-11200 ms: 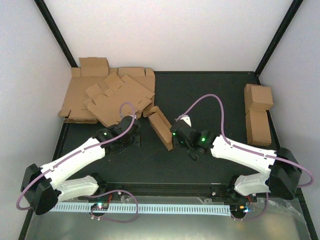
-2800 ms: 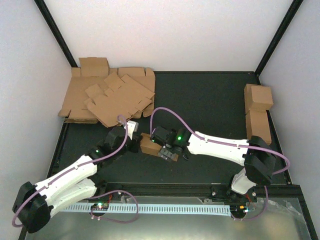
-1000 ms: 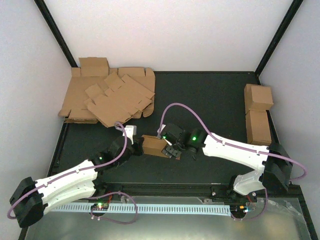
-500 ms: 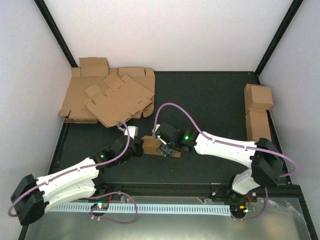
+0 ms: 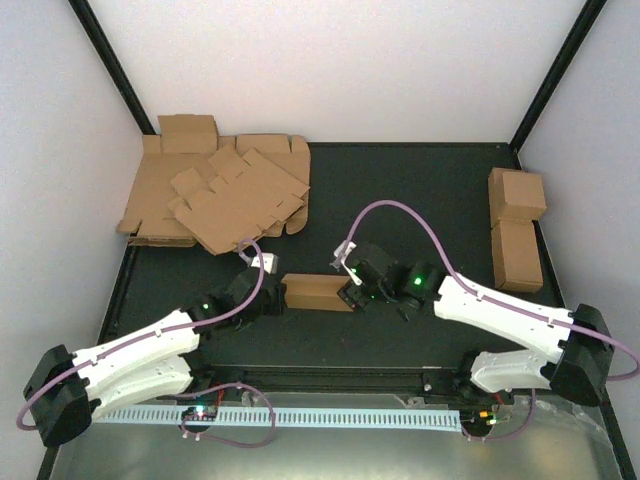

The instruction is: Fold the paper box

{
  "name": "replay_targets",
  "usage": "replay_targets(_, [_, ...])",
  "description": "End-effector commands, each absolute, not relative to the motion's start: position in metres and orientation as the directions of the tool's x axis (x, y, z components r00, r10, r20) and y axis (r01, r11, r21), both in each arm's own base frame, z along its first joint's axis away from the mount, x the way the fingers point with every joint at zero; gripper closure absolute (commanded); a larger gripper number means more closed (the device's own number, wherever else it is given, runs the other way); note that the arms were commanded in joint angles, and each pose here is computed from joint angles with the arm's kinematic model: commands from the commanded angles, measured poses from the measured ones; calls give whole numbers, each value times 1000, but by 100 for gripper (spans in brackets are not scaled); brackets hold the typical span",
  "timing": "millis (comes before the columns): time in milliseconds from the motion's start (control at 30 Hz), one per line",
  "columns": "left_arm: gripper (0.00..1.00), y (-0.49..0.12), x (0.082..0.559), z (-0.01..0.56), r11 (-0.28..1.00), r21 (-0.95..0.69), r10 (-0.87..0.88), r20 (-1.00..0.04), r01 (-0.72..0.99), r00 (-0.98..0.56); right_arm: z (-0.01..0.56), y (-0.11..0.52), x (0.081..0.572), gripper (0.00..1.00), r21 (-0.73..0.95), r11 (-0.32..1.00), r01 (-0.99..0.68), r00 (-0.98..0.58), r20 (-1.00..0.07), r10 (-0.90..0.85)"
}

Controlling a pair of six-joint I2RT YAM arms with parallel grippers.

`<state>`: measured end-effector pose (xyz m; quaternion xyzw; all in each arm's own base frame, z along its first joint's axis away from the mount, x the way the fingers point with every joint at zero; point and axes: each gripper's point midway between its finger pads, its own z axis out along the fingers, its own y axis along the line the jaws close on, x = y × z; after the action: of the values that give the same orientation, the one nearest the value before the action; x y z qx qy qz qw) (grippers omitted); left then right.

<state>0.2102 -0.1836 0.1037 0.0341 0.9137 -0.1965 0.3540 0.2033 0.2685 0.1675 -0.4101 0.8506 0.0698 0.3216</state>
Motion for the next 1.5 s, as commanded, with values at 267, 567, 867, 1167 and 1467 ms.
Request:
replay_targets(267, [48,-203,213,137,876,-392,-82,-695,280,-715,152,230,207,37,-67,771,-633,-548,-665,-508])
replay_targets(567, [51,-202,217,127,886,-379,-86,-699,267,-710,143,227,219,56,-84,792,-605,-569,-650,-503])
replay_targets(867, [63,-197,222,120,911,-330,-65,-707,248,-704,131,230,221,64,-99,782,-616,-548,-659,-515])
replay_targets(1167, [71,-198,228,121,926,-281,-26,-716,253,-698,141,230,211,50,-43,759,-650,-475,-757,-449])
replay_targets(1467, [76,-197,232,130,932,-260,-18,-729,254,-684,149,229,214,50,-50,762,-646,-419,-810,-409])
